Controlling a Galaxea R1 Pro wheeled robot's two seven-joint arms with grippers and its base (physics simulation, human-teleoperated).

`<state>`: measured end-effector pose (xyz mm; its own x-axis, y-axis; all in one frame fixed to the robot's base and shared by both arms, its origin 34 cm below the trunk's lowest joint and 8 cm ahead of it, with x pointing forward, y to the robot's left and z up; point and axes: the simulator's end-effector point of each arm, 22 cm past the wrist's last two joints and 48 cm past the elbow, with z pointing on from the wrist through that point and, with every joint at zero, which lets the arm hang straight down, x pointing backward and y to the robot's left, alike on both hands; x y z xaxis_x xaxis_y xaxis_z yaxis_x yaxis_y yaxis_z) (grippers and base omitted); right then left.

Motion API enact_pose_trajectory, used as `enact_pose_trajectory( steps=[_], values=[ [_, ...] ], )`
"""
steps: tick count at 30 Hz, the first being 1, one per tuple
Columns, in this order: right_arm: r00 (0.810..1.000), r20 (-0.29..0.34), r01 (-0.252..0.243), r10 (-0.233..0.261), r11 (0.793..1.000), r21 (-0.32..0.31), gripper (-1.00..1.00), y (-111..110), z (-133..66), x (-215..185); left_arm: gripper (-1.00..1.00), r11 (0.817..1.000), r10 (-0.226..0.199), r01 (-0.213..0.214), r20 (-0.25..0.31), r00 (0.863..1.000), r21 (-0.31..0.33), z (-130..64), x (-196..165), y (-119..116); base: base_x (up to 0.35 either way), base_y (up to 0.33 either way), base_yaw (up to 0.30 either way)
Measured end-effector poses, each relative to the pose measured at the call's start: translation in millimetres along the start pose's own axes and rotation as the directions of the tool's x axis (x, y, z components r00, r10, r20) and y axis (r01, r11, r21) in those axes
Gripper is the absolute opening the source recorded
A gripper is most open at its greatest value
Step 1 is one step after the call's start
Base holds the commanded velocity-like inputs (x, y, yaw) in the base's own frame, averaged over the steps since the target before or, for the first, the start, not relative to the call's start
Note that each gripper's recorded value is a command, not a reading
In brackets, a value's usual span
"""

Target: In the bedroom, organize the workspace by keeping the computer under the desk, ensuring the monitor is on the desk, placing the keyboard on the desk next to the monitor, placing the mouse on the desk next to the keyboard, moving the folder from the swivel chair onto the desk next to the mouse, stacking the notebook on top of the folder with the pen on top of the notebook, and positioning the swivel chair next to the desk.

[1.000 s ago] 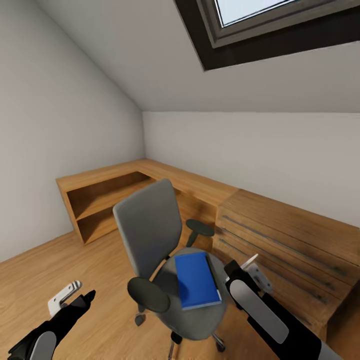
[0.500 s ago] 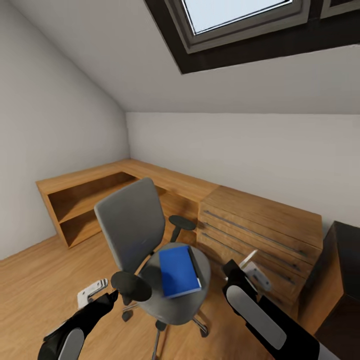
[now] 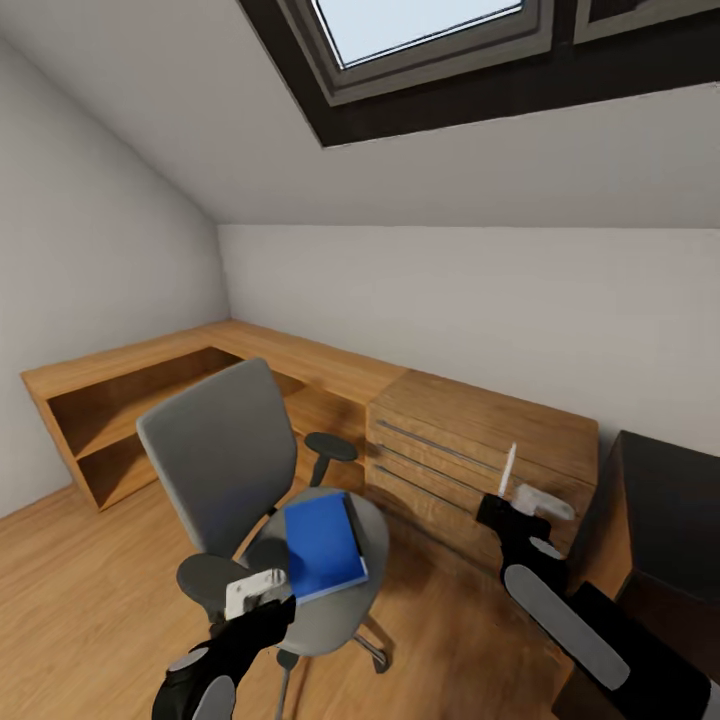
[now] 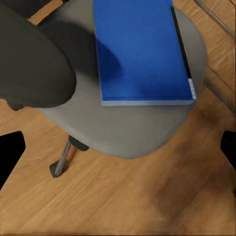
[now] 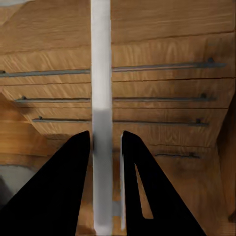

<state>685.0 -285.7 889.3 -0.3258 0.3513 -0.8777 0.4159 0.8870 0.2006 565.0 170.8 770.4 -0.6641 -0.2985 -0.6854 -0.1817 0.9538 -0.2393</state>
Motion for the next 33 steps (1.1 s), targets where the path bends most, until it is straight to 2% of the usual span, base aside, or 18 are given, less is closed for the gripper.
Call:
enact_pose_trajectory(
  steps=[5,7,8,10,12,16,18,22,28,33],
  values=[
    [0.997,-0.073,0.030,-0.030,1.000,0.004,-1.00,-20,11.6,-14,1.00,0.999,0.034,-0.034,-0.013,0.999,0.005,-1.4,9,-12,0.006,-0.155,0.000],
    [0.994,-0.104,0.020,-0.018,1.000,0.023,-1.00,-35,16.6,-25,1.00,0.999,0.040,-0.040,-0.021,0.999,0.004,-0.6,13,-13,0.041,-0.258,0.000],
    [0.991,-0.135,0.024,-0.019,0.999,0.035,-1.00,-49,20.7,-36,1.00,0.999,0.044,-0.044,-0.032,0.999,0.003,0.9,18,-13,0.035,-0.245,0.000],
    [0.982,-0.183,0.037,-0.036,0.999,0.002,-1.00,-57,23.5,-44,1.00,0.998,0.058,-0.058,-0.060,0.997,0.001,5.2,32,-14,0.046,-0.221,0.000],
    [0.971,-0.229,0.048,-0.062,0.996,-0.070,-1.00,-55,24.1,-47,1.00,0.998,0.067,-0.067,-0.066,0.996,0.005,7.8,40,-17,0.107,-0.248,0.000],
    [0.961,-0.272,0.012,-0.044,0.993,-0.117,-1.00,-70,25.0,-61,1.00,0.997,0.079,-0.078,-0.042,0.996,0.023,7.5,43,-30,0.151,-0.282,0.000],
    [0.958,-0.283,0.003,-0.036,0.993,-0.116,-1.00,-77,25.6,-64,1.00,0.995,0.099,-0.098,-0.030,0.995,0.026,6.7,43,-34,0.147,-0.306,0.000],
    [0.958,-0.285,0.007,-0.037,0.994,-0.108,-1.00,-84,26.4,-66,1.00,0.994,0.103,-0.103,-0.020,0.994,0.026,6.0,41,-35,0.120,-0.318,0.000],
    [0.945,-0.317,0.053,-0.083,0.993,-0.104,-1.00,-93,24.4,-62,1.00,0.995,0.100,-0.100,-0.012,0.995,0.027,5.5,38,-36,0.049,-0.335,0.000],
    [0.944,-0.310,0.113,-0.117,0.993,-0.031,-1.00,-113,26.5,-65,1.00,0.995,0.099,-0.098,-0.008,0.995,0.028,5.4,37,-36,0.007,-0.345,0.000]
  ],
)
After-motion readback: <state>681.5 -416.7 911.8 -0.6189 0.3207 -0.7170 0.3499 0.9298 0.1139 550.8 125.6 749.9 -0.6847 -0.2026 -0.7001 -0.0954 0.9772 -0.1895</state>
